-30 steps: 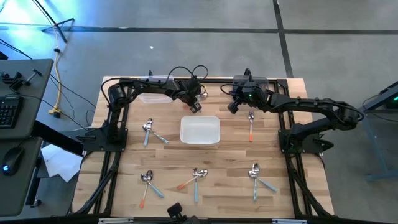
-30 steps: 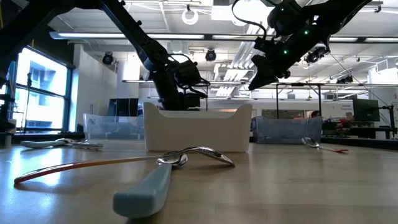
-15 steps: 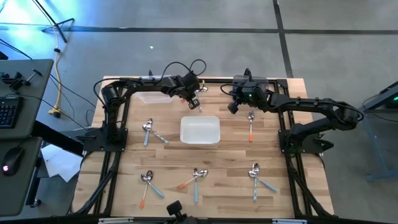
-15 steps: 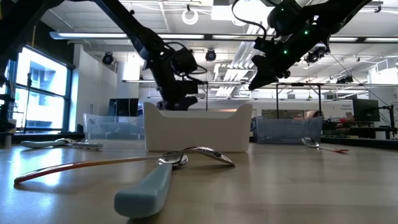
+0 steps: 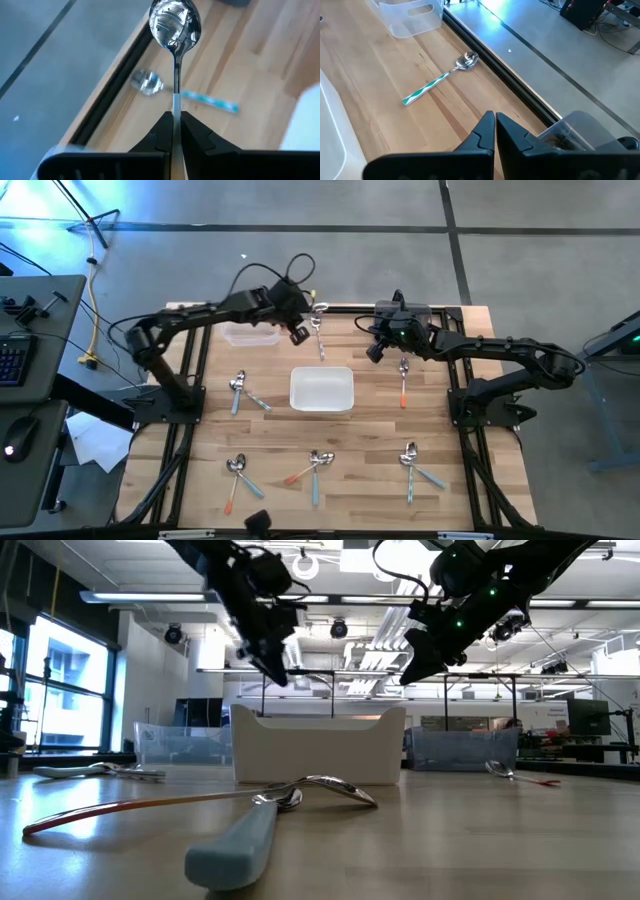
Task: Sort silverware by color (type)
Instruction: Put the orange spoon into the transparent bin
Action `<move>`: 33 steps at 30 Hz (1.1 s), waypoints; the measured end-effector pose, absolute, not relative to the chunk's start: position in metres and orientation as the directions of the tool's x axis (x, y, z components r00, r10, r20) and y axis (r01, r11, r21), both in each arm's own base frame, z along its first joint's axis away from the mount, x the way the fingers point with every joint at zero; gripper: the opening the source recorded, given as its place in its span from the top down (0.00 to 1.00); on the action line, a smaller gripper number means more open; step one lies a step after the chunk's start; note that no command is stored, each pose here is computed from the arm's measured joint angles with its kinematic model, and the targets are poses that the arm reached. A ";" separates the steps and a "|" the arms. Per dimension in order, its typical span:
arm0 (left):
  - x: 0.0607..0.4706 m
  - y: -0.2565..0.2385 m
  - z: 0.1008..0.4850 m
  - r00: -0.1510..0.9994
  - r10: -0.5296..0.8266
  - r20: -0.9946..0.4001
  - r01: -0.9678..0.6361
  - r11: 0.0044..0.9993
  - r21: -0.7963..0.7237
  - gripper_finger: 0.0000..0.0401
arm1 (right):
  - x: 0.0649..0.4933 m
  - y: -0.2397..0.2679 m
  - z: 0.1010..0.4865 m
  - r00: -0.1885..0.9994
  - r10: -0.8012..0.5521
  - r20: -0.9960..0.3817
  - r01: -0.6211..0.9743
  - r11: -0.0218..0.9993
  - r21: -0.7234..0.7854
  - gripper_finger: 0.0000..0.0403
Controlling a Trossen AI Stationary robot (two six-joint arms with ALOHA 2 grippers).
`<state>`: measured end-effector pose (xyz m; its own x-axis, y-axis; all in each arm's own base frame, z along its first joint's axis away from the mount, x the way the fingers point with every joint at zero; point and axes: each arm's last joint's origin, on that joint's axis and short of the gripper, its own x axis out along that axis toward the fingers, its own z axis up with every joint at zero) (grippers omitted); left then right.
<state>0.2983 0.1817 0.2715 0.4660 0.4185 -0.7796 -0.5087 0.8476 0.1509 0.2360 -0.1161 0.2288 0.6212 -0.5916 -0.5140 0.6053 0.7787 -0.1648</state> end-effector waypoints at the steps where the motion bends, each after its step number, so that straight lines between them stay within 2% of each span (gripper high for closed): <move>1: 0.293 0.180 0.277 0.459 0.422 -0.782 -0.514 0.844 0.154 0.98 | 0.236 -0.116 0.229 0.620 -0.591 -0.517 0.605 0.779 -0.166 1.00; 7: 0.249 0.175 0.288 0.433 0.457 -0.777 -0.552 0.816 0.172 0.98 | 0.235 -0.116 0.227 0.612 -0.587 -0.529 0.603 0.780 -0.169 1.00; 17: 0.179 0.178 0.257 0.348 0.524 -0.778 -0.623 0.749 0.226 0.98 | 0.235 -0.116 0.227 0.611 -0.587 -0.531 0.603 0.780 -0.169 1.00; 23: 0.161 0.189 0.232 0.345 0.517 -0.783 -0.635 0.743 0.211 0.98 | 0.235 -0.116 0.227 0.612 -0.587 -0.530 0.607 0.778 -0.162 1.00; 33: 0.147 0.210 0.212 0.326 0.477 -0.816 -0.608 0.767 0.206 0.98 | 0.235 -0.115 0.227 0.612 -0.586 -0.531 0.603 0.780 -0.166 1.00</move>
